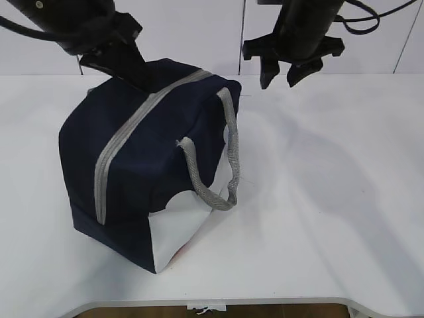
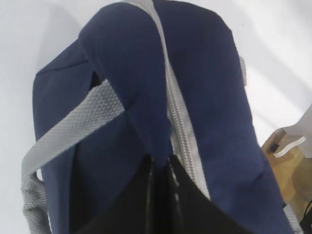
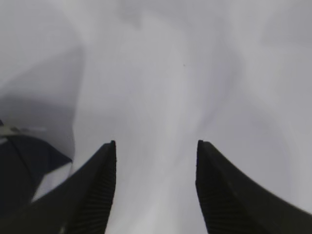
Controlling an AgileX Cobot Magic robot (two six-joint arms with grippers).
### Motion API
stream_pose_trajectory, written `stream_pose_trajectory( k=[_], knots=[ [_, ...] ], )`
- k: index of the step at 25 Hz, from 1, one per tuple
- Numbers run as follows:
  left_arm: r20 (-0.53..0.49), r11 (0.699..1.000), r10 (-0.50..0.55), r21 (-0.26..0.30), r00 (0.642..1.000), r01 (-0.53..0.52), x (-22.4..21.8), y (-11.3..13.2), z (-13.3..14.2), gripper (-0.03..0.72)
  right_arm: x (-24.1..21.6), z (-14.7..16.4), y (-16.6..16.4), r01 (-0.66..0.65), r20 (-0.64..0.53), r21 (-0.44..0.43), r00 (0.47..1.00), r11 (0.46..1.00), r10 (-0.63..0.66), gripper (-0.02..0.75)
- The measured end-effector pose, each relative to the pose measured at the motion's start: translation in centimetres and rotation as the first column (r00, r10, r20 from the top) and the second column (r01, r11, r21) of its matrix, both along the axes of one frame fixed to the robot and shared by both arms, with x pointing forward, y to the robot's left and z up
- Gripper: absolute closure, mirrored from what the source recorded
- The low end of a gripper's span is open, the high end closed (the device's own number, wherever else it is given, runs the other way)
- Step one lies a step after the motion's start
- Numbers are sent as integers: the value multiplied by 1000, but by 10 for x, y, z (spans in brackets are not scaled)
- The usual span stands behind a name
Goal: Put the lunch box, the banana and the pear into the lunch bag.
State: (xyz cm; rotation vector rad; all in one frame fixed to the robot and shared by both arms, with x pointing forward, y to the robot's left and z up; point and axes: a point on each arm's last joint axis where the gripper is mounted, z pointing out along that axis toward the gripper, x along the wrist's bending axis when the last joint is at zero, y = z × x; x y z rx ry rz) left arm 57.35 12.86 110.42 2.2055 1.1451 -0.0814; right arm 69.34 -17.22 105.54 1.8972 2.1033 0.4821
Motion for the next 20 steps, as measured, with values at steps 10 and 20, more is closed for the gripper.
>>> stream_pose_trajectory(
  k=[10,20],
  knots=[
    [16,1000,4,18,1000,-4,2,1,-1,673,-8,18,4,-128,-18,-58,992,990,127,323],
    [18,1000,18,16,1000,-19,3,1,1,291,-27,58,5,-142,51,11,989,990,142,323]
  ],
)
